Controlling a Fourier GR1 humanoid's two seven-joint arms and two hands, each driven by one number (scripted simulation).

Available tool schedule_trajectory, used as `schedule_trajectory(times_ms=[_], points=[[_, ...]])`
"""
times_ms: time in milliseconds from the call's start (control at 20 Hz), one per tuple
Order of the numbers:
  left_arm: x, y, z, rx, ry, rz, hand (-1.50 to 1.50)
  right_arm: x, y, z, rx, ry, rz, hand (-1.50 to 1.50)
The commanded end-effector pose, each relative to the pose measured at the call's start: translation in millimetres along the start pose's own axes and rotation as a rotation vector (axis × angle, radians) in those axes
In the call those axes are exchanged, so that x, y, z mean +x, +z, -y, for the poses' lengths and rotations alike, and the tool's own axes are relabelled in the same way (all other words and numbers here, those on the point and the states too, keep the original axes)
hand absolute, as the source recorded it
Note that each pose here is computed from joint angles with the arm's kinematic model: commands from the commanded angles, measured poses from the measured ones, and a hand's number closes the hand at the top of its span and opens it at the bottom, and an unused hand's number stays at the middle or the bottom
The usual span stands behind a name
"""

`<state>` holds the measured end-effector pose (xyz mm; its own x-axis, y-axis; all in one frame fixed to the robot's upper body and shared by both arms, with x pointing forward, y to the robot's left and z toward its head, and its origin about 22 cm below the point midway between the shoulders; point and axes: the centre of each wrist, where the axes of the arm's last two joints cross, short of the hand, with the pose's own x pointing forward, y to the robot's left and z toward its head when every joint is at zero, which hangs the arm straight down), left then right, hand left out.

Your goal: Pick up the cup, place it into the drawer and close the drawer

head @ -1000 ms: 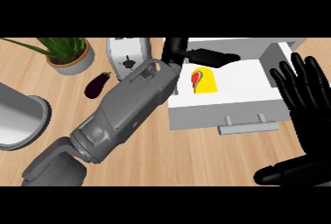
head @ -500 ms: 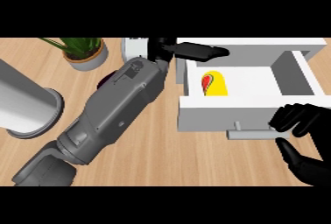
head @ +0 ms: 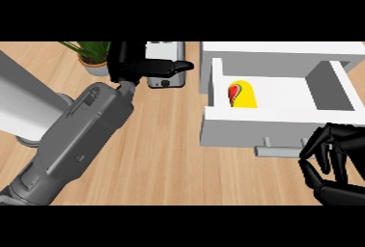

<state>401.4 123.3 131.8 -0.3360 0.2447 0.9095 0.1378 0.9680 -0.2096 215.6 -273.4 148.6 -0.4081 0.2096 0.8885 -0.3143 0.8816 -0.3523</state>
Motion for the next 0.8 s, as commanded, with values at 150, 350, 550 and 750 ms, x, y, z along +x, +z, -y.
schedule_trajectory(times_ms=[150, 350, 550, 750], points=[[15.9, 59.2, -55.5, 0.048, 0.008, -0.035, -1.5, -14.1, -6.9, -8.6, 0.003, 0.091, -0.097, 1.5], [24.0, 83.0, -95.2, 0.057, 0.029, -0.023, -1.5, -32.5, -3.1, -9.0, 0.057, 0.208, -0.102, 1.5], [25.4, 91.0, -116.4, 0.044, 0.02, -0.047, -1.5, -31.9, -18.2, -28.7, 0.19, 0.467, -0.093, 1.5], [27.6, 114.8, -144.7, 0.045, 0.017, -0.037, -1.5, -52.4, -30.4, -42.6, 0.224, 0.579, -0.117, 1.5]])
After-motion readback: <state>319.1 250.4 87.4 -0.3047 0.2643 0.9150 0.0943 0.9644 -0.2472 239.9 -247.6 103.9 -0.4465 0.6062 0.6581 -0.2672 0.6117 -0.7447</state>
